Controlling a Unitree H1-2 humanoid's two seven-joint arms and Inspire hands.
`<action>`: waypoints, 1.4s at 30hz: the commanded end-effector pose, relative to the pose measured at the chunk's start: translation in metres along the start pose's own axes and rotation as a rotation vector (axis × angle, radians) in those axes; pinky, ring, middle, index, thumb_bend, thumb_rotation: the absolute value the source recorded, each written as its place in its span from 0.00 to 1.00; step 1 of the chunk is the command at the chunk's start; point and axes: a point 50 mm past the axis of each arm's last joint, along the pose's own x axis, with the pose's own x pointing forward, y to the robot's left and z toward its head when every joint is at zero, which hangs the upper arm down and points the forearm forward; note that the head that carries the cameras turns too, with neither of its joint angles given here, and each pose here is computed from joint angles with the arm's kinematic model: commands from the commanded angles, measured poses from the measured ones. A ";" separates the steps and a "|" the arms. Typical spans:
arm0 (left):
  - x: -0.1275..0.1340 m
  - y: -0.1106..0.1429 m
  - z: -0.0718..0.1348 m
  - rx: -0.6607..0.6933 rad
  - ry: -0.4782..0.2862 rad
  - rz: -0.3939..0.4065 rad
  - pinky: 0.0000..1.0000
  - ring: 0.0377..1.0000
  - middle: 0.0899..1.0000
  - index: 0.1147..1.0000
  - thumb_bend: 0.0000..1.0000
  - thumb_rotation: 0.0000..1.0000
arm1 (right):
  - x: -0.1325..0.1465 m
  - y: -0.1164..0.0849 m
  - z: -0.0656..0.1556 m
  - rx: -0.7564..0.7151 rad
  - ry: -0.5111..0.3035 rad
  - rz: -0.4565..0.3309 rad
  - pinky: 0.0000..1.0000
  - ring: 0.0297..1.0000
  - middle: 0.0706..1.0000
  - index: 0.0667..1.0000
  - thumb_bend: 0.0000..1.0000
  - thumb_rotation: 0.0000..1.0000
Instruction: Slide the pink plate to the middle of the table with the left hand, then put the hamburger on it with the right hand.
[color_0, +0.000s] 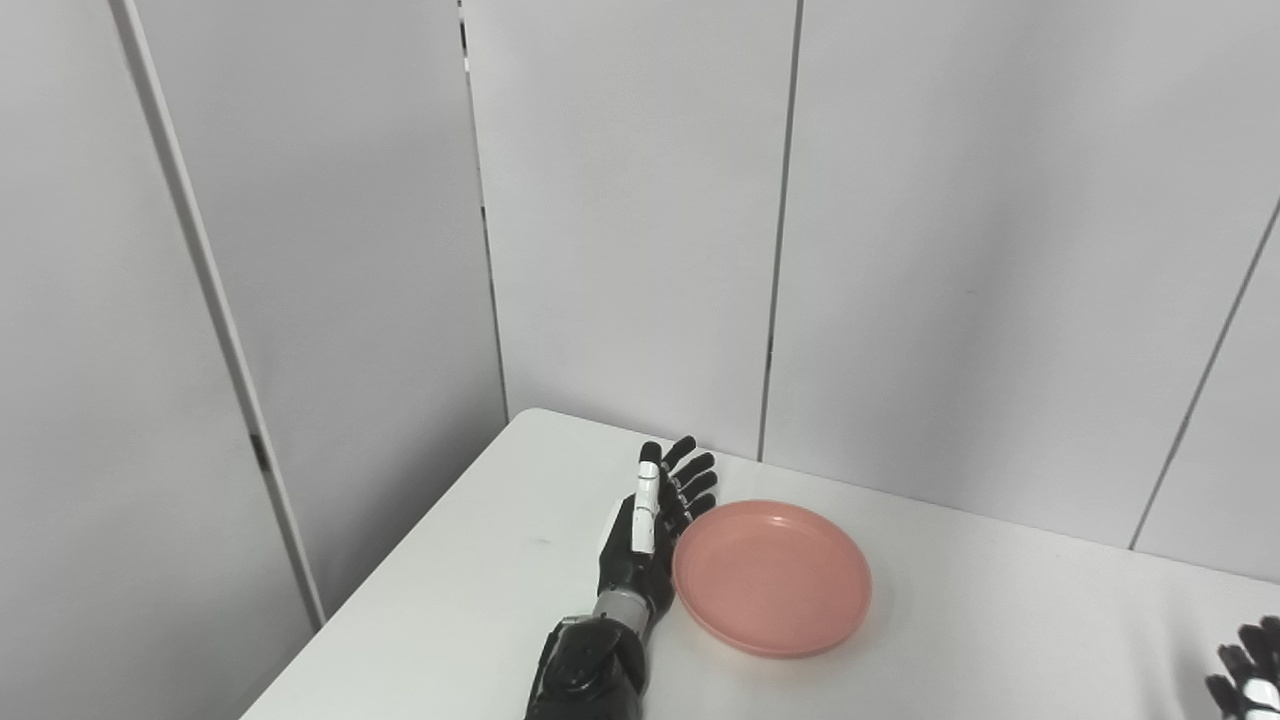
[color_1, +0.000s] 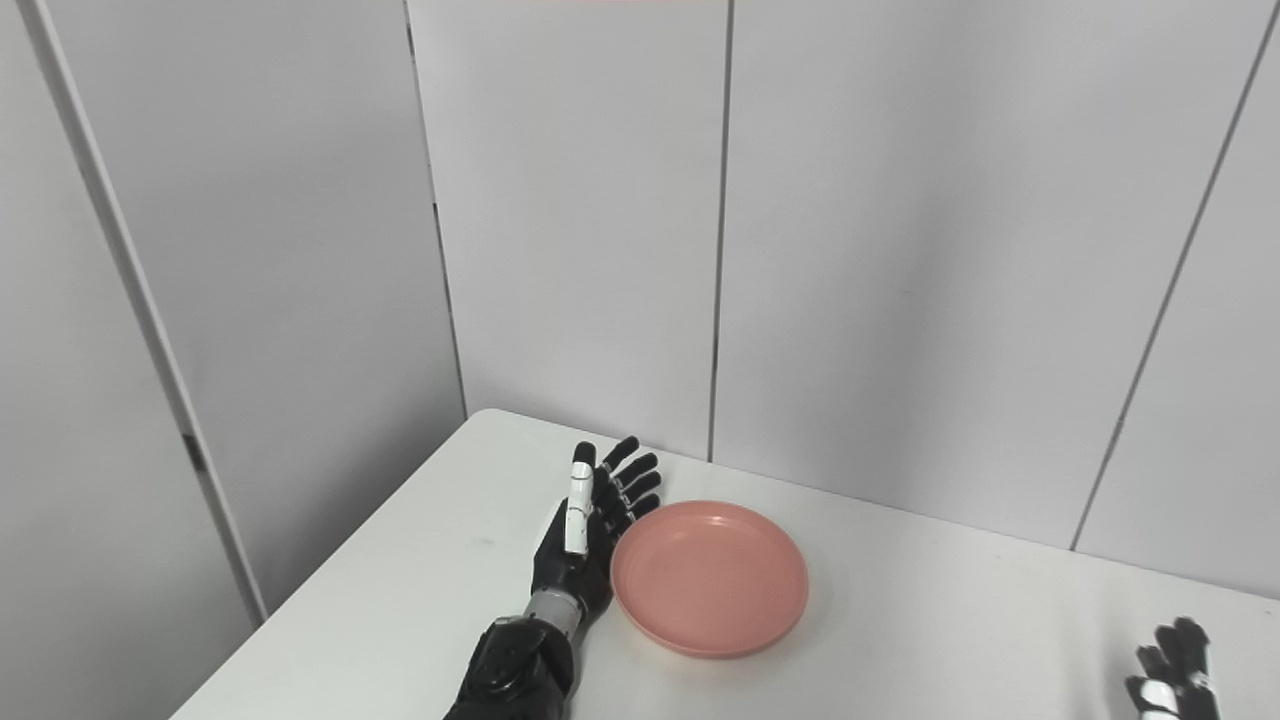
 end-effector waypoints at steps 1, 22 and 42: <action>-0.027 -0.003 -0.034 -0.028 0.088 -0.007 0.87 0.86 0.83 0.82 0.82 0.97 | 0.009 0.008 0.015 0.031 -0.038 0.012 1.00 1.00 1.00 1.00 0.51 0.84; -0.055 -0.026 -0.037 -0.034 0.166 -0.120 0.85 0.86 0.83 0.83 0.81 0.98 | 0.005 0.046 0.009 -0.035 0.045 0.042 1.00 1.00 1.00 1.00 0.64 0.82; -0.075 -0.064 -0.048 -0.014 0.216 -0.189 0.82 0.85 0.84 0.84 0.80 0.99 | 0.010 0.046 0.005 -0.043 0.035 0.062 1.00 1.00 1.00 1.00 0.63 0.83</action>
